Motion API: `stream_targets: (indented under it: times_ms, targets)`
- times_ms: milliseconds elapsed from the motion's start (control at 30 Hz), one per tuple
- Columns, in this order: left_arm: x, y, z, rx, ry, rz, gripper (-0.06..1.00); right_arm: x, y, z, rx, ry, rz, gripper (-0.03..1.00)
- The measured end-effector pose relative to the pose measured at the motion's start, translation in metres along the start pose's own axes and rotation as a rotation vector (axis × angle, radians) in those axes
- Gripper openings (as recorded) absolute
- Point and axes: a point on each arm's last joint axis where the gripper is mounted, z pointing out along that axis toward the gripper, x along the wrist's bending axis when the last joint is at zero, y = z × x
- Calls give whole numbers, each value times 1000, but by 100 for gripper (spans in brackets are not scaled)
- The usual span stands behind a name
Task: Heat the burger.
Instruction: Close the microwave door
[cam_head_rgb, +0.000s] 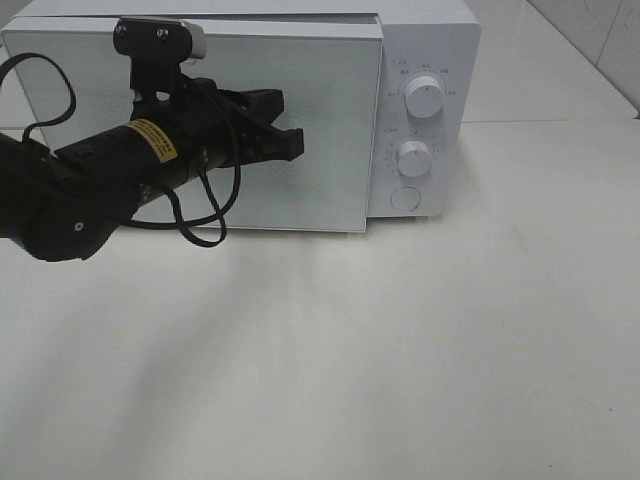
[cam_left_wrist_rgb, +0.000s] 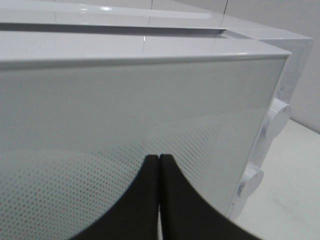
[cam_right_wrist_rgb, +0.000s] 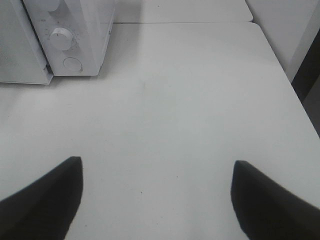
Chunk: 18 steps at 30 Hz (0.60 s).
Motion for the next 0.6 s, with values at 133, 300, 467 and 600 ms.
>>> stream_targets:
  times_ms: [133, 300, 467, 600]
  targets:
    - [0, 3, 10, -5, 2, 0, 0, 0, 0, 0, 0, 0, 0, 76]
    - [-4, 0, 20, 7, -22, 18, 0, 0, 0, 0, 0, 0, 0, 76]
    - [-8, 1, 31, -1, -52, 44, 0, 0, 0, 0, 0, 0, 0, 76]
    - [-11, 0, 42, -9, -68, 57, 0, 0, 0, 0, 0, 0, 0, 76]
